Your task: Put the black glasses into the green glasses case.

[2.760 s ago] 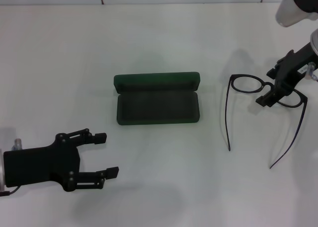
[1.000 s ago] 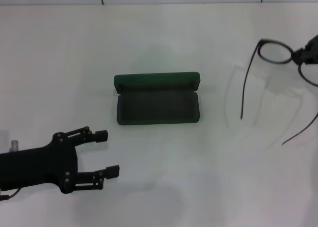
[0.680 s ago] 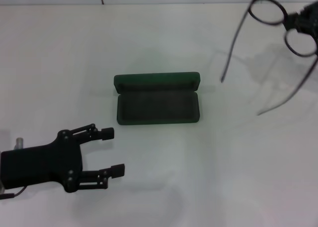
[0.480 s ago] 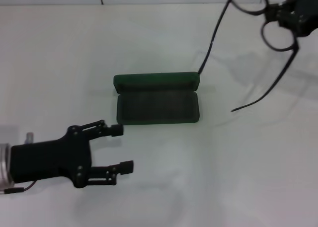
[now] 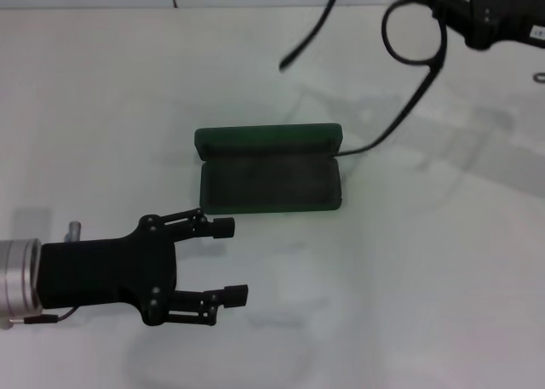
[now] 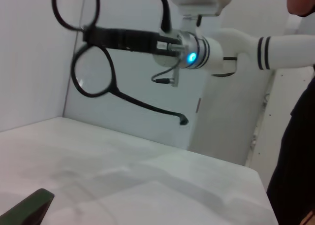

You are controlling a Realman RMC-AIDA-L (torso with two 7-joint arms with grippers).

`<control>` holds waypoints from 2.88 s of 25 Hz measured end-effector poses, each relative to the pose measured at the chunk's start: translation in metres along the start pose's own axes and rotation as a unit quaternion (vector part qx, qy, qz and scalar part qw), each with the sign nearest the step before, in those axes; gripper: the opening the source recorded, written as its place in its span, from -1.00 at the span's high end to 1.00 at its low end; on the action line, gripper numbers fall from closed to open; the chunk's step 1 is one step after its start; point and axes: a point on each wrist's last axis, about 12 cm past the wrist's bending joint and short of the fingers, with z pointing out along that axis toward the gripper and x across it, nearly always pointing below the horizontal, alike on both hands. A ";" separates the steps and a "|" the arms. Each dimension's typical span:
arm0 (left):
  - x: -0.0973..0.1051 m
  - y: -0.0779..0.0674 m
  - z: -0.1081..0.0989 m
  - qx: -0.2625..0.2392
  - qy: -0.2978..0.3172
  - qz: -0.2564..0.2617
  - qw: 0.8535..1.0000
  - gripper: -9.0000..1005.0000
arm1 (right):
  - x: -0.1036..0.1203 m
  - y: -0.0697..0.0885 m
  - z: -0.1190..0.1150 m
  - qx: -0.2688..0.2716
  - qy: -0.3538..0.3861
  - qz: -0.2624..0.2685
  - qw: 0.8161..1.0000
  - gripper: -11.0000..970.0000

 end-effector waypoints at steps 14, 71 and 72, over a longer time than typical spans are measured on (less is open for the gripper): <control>-0.009 0.009 0.025 0.039 -0.014 0.052 0.998 -0.74 | 0.022 0.019 0.063 -0.082 -0.022 0.092 0.992 0.86; -0.045 0.020 0.074 0.147 -0.047 0.028 0.988 0.99 | 0.026 0.040 0.063 -0.151 -0.036 0.037 0.987 0.86; -0.045 0.020 0.074 0.148 -0.048 0.028 0.987 0.99 | 0.027 0.040 0.063 -0.150 -0.036 0.035 0.987 0.86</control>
